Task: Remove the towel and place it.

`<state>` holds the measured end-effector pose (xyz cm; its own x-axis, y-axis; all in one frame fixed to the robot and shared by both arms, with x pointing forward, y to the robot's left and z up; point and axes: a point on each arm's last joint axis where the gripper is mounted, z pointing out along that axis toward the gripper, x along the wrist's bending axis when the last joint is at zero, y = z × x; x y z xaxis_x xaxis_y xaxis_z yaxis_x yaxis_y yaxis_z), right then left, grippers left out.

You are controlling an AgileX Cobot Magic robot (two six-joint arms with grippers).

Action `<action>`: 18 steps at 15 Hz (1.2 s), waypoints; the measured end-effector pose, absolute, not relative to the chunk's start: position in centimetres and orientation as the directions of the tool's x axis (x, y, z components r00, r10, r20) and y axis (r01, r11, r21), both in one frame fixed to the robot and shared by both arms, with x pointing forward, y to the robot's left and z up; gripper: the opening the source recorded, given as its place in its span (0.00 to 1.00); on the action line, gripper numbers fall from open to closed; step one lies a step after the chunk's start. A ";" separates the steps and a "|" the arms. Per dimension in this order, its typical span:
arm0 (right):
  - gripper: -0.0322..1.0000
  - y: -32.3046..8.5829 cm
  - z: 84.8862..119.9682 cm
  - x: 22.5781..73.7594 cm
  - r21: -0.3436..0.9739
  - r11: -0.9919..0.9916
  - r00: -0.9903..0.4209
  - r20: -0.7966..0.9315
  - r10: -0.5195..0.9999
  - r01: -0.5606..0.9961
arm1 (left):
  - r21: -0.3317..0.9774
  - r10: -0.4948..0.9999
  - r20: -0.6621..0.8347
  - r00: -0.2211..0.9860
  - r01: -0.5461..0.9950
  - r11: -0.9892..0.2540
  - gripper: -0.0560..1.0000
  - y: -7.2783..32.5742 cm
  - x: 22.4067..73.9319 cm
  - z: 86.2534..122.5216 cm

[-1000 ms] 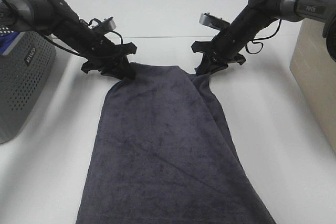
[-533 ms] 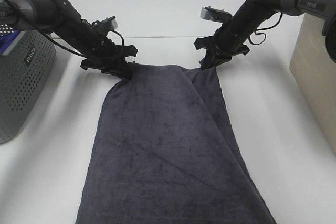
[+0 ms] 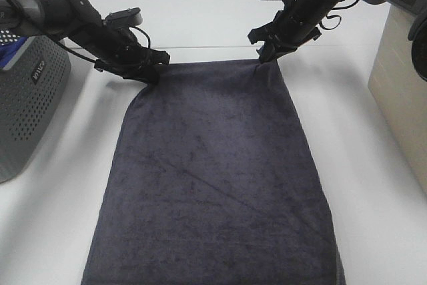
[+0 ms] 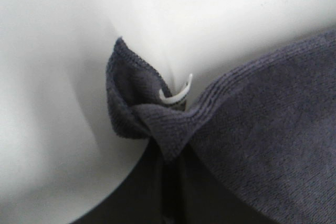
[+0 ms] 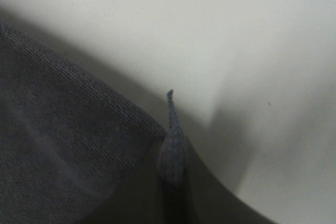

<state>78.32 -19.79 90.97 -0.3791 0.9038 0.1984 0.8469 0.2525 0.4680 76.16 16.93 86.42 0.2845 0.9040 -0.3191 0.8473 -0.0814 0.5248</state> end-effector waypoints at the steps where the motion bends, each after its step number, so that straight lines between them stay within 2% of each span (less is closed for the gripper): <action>1: 0.06 -19.8 91.0 78.4 0.478 0.249 -0.378 0.195 0.905 0.843 | 0.539 0.907 -0.313 0.281 0.839 -0.074 0.07 17.0 76.3 86.5; 7: 0.06 -19.9 91.9 80.1 0.634 0.170 -0.335 0.149 0.931 0.754 | 0.679 0.936 -0.256 0.240 0.734 -0.002 0.07 17.2 77.8 87.4; 18: 0.06 -19.5 92.2 81.1 0.730 0.103 -0.296 0.141 0.945 0.676 | 0.794 0.960 -0.194 0.203 0.608 0.032 0.07 17.6 78.9 88.4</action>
